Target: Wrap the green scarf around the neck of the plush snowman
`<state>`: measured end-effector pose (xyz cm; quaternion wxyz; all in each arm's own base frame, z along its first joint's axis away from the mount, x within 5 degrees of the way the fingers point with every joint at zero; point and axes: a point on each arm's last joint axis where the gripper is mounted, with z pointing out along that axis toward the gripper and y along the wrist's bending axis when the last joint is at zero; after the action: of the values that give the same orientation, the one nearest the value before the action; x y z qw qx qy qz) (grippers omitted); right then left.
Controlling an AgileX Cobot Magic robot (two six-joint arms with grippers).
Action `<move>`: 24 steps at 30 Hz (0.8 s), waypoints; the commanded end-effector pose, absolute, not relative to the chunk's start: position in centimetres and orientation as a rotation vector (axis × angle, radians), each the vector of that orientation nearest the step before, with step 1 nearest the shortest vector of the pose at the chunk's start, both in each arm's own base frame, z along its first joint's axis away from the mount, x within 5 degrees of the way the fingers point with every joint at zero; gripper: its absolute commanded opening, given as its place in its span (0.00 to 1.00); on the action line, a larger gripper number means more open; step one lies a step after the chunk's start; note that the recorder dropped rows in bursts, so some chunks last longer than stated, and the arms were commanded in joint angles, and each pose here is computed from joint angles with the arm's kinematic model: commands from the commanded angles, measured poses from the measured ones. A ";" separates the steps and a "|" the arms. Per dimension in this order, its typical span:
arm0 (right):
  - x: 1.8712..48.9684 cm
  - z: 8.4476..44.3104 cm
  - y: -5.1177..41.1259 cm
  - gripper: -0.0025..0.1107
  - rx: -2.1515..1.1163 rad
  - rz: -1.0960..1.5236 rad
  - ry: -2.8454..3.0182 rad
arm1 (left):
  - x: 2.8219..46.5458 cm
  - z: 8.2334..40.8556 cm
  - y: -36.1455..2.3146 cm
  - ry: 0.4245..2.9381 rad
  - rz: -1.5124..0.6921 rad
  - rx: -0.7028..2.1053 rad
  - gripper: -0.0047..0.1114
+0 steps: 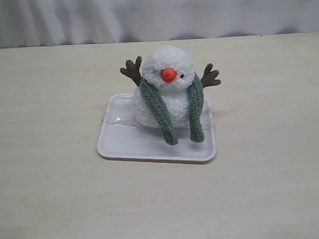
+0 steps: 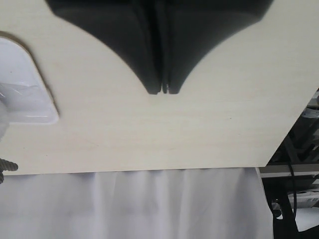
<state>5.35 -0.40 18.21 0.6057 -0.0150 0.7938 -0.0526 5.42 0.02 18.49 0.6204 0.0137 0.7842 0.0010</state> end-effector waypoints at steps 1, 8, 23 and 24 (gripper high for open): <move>5.3 18.2 -0.4 0.06 -0.048 -0.133 1.834 | 5.4 18.5 0.0 1.797 0.005 0.035 0.04; 5.3 18.2 -0.4 0.06 -0.043 -0.126 1.830 | 5.4 18.5 0.0 1.797 0.005 0.035 0.04; 5.3 18.2 -0.4 0.06 -0.043 -0.126 1.830 | 5.4 18.4 0.0 1.804 0.004 0.034 0.04; 5.3 18.2 -0.4 0.06 -0.043 -0.126 1.830 | 5.4 18.4 0.0 1.804 0.004 0.034 0.04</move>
<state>5.35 -0.40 18.21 0.6057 -0.0150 0.7938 -0.0526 5.41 0.02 18.47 0.6194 0.0137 0.7850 0.0011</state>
